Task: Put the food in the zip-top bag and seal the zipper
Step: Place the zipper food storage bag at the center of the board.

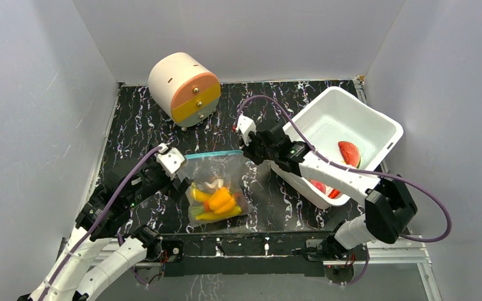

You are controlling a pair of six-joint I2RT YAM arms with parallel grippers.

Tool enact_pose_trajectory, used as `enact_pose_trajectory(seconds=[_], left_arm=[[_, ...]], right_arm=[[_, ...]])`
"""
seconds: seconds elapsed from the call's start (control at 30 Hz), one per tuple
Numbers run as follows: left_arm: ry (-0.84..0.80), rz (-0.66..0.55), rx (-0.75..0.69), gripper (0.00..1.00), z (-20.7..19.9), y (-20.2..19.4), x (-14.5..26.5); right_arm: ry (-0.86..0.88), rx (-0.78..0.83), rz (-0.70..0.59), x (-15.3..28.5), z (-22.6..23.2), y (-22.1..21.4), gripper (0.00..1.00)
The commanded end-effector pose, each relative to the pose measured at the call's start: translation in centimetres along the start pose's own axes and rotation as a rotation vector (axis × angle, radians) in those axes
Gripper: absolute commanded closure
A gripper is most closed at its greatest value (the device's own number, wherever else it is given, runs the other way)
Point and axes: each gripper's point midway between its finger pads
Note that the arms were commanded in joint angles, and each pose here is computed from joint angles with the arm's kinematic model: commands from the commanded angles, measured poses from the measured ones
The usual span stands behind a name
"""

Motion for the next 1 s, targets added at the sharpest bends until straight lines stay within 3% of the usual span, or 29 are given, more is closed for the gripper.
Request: enact_pose_trajectory(seconds=[0.0,0.57,0.67,0.97], left_arm=[[-0.006,-0.042,0.042,0.02,-0.3,0.6,-0.4],[0.06,-0.053,0.283,0.02,0.2,0.9,-2.6],[0.065,-0.032,0.303,0.02,0.3,0.6,-2.9],[0.207,-0.075,0.451,0.02,2.6,1.5,-2.9]], right_arm=[[-0.107,-0.07,-0.186,-0.3,-2.6,6.1,1.0],[-0.2,-0.059,-0.212,-3.5,-5.9,8.8,0.99],[-0.214,-0.062,-0.207,-3.4,-6.2,8.9,0.88],[-0.14,-0.09,-0.257,0.2,-4.2,9.6,0.37]])
Point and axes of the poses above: each gripper's point midway between its finger pads, its own x axis back along the fingers, its own z axis along the line the jaws close on, y = z × x, and after that the axes turned 11 degrees about -x, right-handed
